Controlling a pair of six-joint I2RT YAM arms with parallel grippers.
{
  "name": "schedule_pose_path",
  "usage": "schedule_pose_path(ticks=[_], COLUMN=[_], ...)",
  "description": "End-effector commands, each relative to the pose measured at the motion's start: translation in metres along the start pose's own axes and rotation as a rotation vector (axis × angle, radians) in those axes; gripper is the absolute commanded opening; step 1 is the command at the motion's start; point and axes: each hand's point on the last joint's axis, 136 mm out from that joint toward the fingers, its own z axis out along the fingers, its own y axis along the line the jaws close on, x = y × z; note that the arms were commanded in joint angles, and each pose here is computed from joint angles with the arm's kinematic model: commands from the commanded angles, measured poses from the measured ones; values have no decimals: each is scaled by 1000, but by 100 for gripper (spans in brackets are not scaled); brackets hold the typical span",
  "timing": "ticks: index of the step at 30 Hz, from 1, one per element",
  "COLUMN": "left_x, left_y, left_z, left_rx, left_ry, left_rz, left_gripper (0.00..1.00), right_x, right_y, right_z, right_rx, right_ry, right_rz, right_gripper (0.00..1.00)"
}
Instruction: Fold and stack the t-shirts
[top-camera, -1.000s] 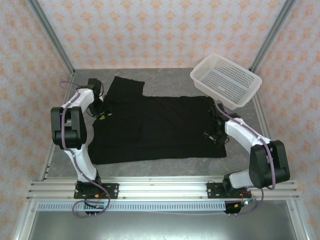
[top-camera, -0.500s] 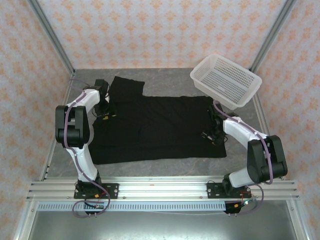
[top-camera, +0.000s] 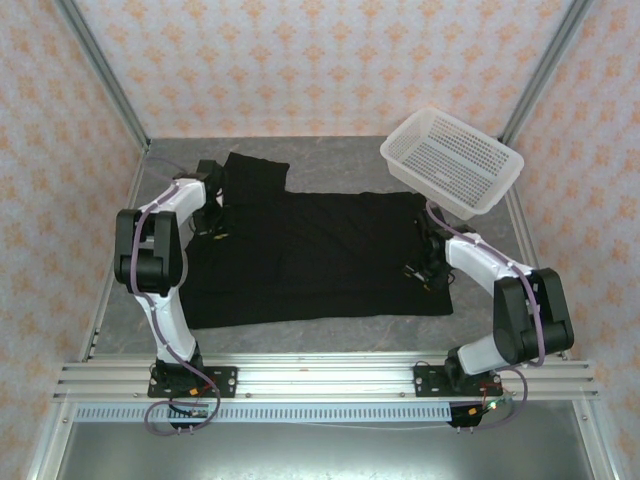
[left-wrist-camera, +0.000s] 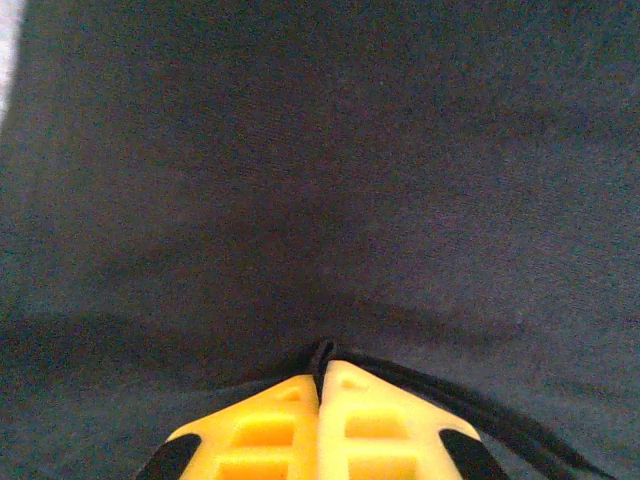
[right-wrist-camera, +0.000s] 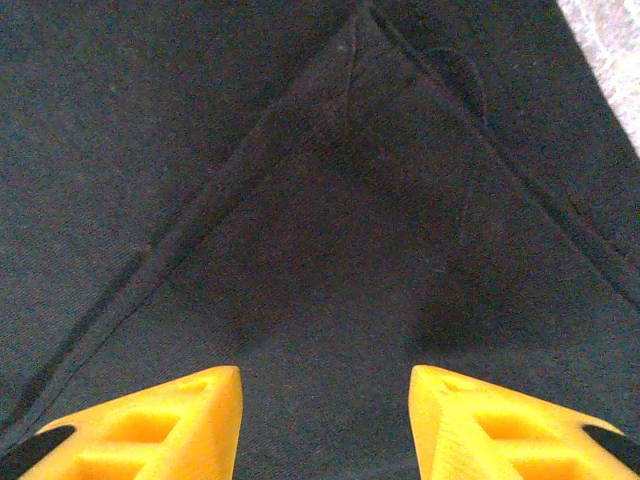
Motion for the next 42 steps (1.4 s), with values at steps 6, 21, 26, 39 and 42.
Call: schedule_pose_path(ticks=[6, 21, 26, 39, 42], left_x=[-28, -27, 2, 100, 108], left_y=[-3, 23, 32, 40, 64], left_z=[-67, -50, -87, -1, 13], left_rx=[-21, -229, -212, -188, -281], left_ry=[-171, -124, -161, 141, 178], left_rz=[-15, -36, -181, -403, -451], left_gripper=[0, 44, 45, 20, 19], right_x=[-10, -41, -52, -66, -65], right_y=[-16, -17, 2, -24, -36], right_z=[-3, -28, -22, 6, 3], right_rx=[82, 44, -17, 272, 330], right_ry=[-48, -217, -224, -179, -178], right_rz=[48, 142, 161, 152, 144], right_gripper=[47, 44, 22, 9, 9])
